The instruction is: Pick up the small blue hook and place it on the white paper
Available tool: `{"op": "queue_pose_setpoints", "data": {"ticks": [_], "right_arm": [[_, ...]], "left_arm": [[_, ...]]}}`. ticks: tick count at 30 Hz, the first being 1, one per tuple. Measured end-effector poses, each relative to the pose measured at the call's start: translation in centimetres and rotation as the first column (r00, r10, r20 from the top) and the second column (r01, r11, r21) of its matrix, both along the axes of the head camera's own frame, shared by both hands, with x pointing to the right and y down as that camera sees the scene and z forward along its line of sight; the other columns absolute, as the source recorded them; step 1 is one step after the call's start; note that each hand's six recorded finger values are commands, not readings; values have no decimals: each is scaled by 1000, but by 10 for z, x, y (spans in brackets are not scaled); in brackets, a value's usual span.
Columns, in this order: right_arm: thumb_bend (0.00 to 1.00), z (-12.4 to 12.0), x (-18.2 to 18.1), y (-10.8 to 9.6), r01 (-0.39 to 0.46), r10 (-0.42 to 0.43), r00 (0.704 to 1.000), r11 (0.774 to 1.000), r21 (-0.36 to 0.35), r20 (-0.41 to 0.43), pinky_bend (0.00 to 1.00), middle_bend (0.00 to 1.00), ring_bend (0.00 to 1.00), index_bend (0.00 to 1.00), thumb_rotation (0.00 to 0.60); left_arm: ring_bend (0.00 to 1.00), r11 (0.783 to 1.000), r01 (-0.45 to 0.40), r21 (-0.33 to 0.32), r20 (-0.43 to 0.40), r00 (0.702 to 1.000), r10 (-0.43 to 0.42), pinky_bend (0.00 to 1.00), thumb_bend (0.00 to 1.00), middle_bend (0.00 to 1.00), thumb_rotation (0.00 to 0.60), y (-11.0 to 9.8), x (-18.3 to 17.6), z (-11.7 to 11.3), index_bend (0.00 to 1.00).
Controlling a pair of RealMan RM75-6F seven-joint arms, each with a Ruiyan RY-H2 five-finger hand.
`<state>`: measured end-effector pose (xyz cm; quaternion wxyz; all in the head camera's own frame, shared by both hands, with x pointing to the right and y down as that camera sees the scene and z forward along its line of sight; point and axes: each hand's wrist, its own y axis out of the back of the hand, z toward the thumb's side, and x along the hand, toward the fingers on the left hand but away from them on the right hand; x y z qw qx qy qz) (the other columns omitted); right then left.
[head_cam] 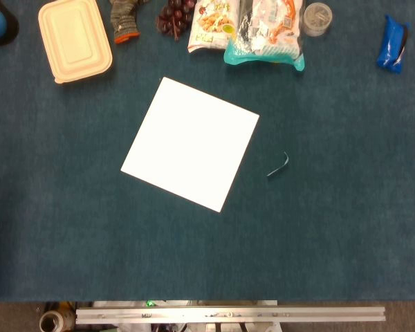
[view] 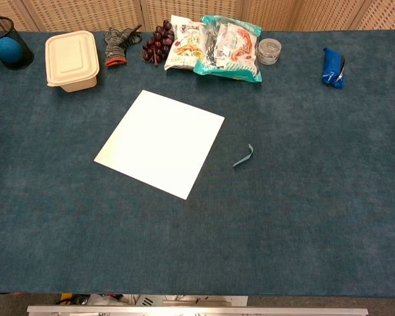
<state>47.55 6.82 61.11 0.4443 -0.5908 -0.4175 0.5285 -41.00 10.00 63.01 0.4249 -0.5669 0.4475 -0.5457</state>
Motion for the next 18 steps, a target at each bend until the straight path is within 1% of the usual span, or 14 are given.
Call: {"op": "queue_pose_setpoints", "data": {"ticks": [4, 7, 11, 12, 15, 16, 18], "right_arm": [[254, -2, -4, -2, 10, -10, 1000, 1000, -4, 28, 362, 401, 322, 309, 600], [255, -4, -10, -4, 28, -28, 998, 1000, -4, 65, 373, 408, 323, 308, 600], [254, -8, -26, -11, 85, -83, 988, 996, -5, 128, 390, 450, 354, 314, 600], [254, -9, -33, -13, 111, -109, 984, 994, -6, 143, 424, 477, 393, 327, 600], [255, -11, -51, -21, 187, -184, 969, 982, -1, 163, 629, 603, 563, 373, 600], [255, -11, -58, -24, 212, -209, 963, 977, 2, 168, 711, 657, 628, 401, 600], [255, -12, -73, -30, 267, -264, 947, 964, 9, 182, 845, 754, 740, 467, 600]], "left_arm": [[292, 1000, 2, 1, 0, 1000, -2, 223, 357, 311, 600, 1, 0, 0, 295], [292, 1000, 4, 7, -2, 1000, -4, 223, 357, 311, 600, 1, -1, -1, 295], [292, 1000, 6, 7, -4, 1000, -6, 223, 357, 311, 600, 2, -1, -1, 295], [292, 1000, 5, 7, -5, 1000, -5, 223, 357, 311, 600, 2, -1, -1, 295], [292, 1000, 6, 5, -6, 1000, -6, 223, 357, 311, 600, 3, -2, -1, 295], [292, 1000, 8, 5, -6, 1000, -8, 223, 357, 311, 600, 4, -2, -1, 295], [292, 1000, 12, 6, -7, 1000, -12, 223, 357, 311, 600, 4, -3, -1, 295]]}}
